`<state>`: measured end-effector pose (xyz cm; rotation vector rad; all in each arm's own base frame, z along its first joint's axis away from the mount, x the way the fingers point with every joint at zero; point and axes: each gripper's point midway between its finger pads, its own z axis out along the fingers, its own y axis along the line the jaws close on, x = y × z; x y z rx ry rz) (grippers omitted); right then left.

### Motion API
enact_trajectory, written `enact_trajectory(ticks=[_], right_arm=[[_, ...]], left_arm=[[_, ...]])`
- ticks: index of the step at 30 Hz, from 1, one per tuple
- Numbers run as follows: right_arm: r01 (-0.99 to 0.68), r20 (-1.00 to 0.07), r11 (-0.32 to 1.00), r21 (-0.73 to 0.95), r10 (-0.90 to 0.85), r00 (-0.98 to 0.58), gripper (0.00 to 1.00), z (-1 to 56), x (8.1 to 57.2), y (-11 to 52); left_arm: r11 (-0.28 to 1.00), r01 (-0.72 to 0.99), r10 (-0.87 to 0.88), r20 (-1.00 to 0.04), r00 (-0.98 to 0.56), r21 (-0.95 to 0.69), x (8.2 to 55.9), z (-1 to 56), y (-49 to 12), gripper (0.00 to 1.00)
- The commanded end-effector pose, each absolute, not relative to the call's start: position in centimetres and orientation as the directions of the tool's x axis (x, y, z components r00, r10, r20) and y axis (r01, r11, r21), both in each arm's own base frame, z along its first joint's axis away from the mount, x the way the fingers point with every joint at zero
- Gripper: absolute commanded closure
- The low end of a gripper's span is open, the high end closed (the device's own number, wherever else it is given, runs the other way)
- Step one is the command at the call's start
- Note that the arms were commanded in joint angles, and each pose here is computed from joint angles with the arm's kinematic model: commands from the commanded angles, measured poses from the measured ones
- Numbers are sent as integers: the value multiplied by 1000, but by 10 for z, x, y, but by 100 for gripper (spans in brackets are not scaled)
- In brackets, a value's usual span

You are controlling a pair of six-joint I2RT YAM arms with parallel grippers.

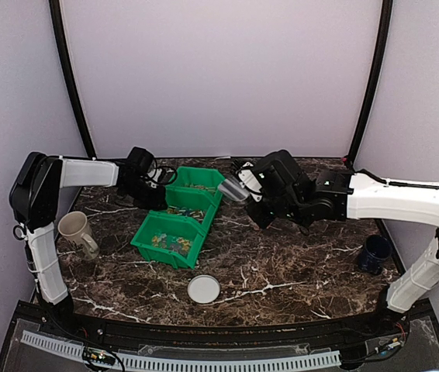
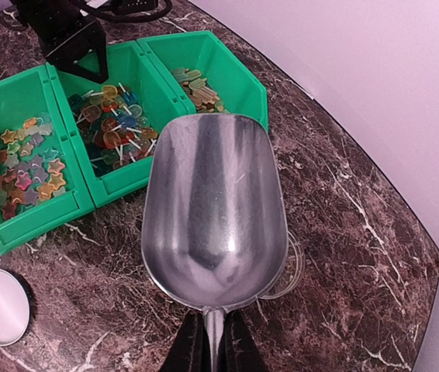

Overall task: Pack the candies
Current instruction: Scoop the fake candies from the plate.

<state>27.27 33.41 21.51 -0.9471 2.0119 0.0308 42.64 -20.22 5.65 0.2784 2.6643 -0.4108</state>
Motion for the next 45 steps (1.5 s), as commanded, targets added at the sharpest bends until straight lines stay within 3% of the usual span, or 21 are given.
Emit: enact_trajectory(ticks=[1, 3, 6, 11, 18, 24, 27, 37, 45], right_arm=[[-597, -803, 753, -277, -523, -288, 100, 247, 272, 332], [-591, -831, 766, -254, -486, -273, 100, 258, 270, 330], [-591, -887, 781, -200, -401, -229, 100, 285, 267, 326], [-604, -904, 778, -174, -369, -214, 100, 298, 264, 326], [-657, -833, 723, -213, -486, -264, 100, 269, 267, 347], [-666, -817, 707, -238, -517, -256, 100, 278, 269, 353], [-666, -830, 709, -231, -501, -246, 100, 281, 268, 352], [-727, -776, 647, -232, -574, -263, 100, 262, 260, 360], [-761, -602, 574, -301, -734, -316, 100, 216, 263, 363]], left_arm=[[803, 306, -15, -531, -847, -511, 428, 109, -220, 100], [666, 394, -60, -572, -818, -634, 422, 137, -241, 100], [527, 427, -75, -541, -838, -735, 410, 153, -259, 100], [463, 464, -71, -553, -830, -755, 404, 162, -265, 100], [428, 486, -74, -566, -821, -762, 401, 169, -268, 100], [260, 462, -93, -498, -862, -848, 390, 175, -279, 100], [356, 418, -77, -471, -879, -836, 395, 157, -276, 100], [691, 400, 2, -552, -834, -602, 416, 128, -249, 100], [745, 453, 105, -584, -805, -490, 408, 124, -258, 100]])
